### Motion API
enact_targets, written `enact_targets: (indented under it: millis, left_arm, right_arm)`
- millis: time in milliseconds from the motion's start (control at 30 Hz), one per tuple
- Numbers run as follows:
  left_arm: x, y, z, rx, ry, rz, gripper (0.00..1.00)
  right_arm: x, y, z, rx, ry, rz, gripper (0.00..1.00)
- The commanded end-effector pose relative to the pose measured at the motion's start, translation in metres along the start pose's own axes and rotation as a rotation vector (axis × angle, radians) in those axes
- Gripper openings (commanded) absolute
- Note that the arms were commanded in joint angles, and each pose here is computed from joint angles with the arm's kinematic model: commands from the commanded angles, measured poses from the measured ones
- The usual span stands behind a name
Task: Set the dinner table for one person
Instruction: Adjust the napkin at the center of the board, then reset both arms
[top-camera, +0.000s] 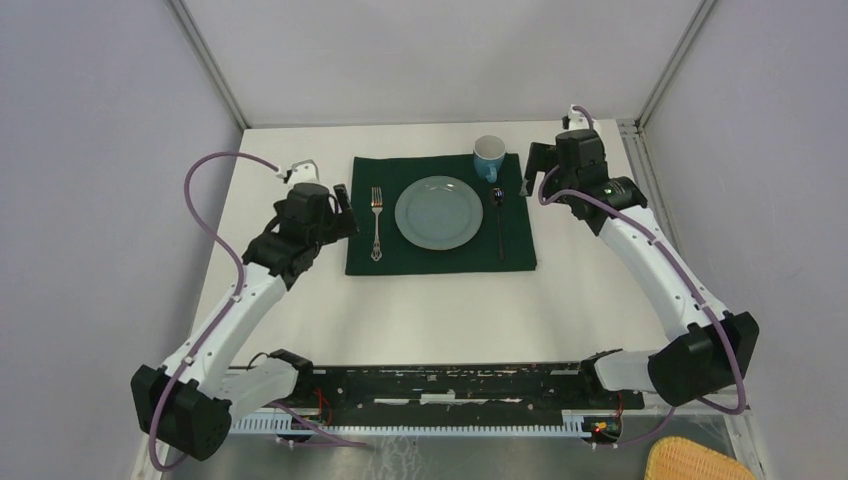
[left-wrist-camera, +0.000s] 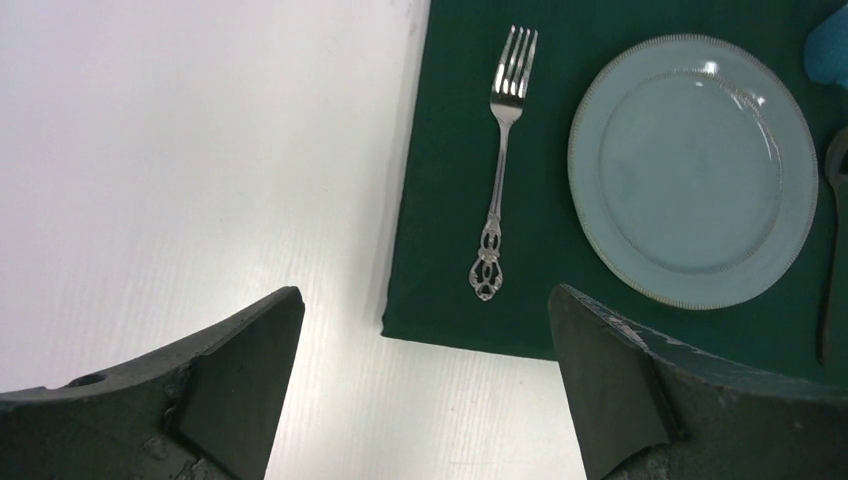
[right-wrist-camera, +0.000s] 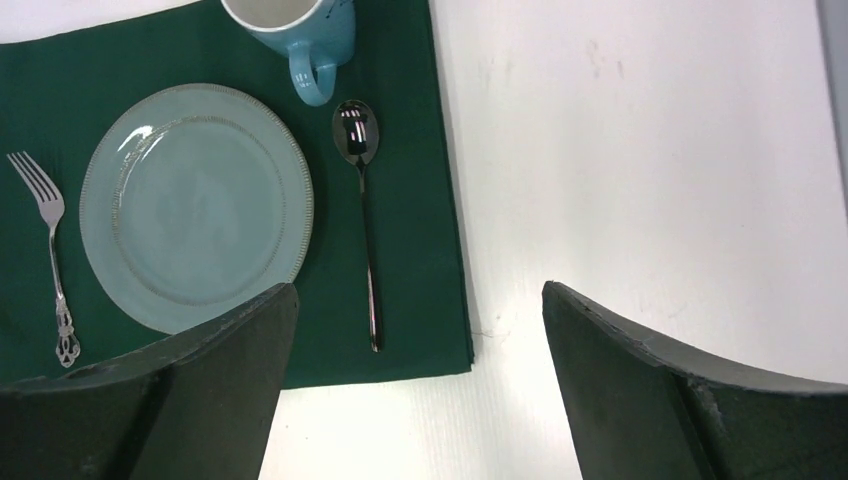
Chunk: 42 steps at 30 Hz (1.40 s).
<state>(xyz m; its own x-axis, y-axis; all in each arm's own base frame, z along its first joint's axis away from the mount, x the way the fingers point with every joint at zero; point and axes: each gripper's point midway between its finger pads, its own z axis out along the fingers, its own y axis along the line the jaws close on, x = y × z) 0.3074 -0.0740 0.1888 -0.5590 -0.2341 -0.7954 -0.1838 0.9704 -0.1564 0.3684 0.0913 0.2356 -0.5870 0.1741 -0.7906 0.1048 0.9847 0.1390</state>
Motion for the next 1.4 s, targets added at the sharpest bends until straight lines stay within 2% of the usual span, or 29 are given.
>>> enact_targets:
  millis: [0,167,333,400,700,867,967,1100,1300,1367]
  left_arm:
    - [-0.042,0.016,-0.026,-0.038,-0.166,0.060,1.00]
    - [-0.038,0.011,-0.034,0.035,-0.181,0.127,1.00]
    - [-0.034,0.017,-0.028,0.026,-0.219,0.201,1.00]
    - [-0.036,0.026,-0.023,-0.027,-0.247,0.192,1.00]
    - [-0.020,0.034,0.020,-0.090,-0.319,0.231,1.00]
    - [-0.016,0.034,0.047,-0.092,-0.337,0.183,1.00]
    - [-0.023,0.040,0.058,-0.083,-0.370,0.123,1.00]
    - [-0.037,0.056,0.060,-0.129,-0.421,0.065,1.00]
    - [-0.042,0.065,0.058,-0.159,-0.454,0.100,1.00]
    - [-0.043,0.068,0.051,-0.156,-0.503,0.091,1.00]
  right_arm:
    - [-0.014,-0.019,-0.023,0.065,-0.074,-0.006,0.98]
    - [-0.014,-0.016,-0.039,0.000,-0.129,-0.029,0.98]
    - [-0.016,-0.024,-0.043,-0.034,-0.305,-0.090,0.98]
    - [-0.014,-0.024,-0.041,-0.055,-0.367,-0.124,0.98]
    - [0.016,-0.035,-0.014,-0.013,-0.334,-0.191,0.98]
    - [0.015,-0.033,-0.010,-0.038,-0.427,-0.173,0.98]
    - [0.013,-0.046,-0.012,0.023,-0.482,-0.170,0.98]
    - [0.014,-0.060,-0.008,0.075,-0.502,-0.183,0.98]
    - [0.019,-0.052,0.006,0.010,-0.496,-0.178,0.98]
    - [0.022,-0.052,0.015,0.001,-0.475,-0.165,0.98]
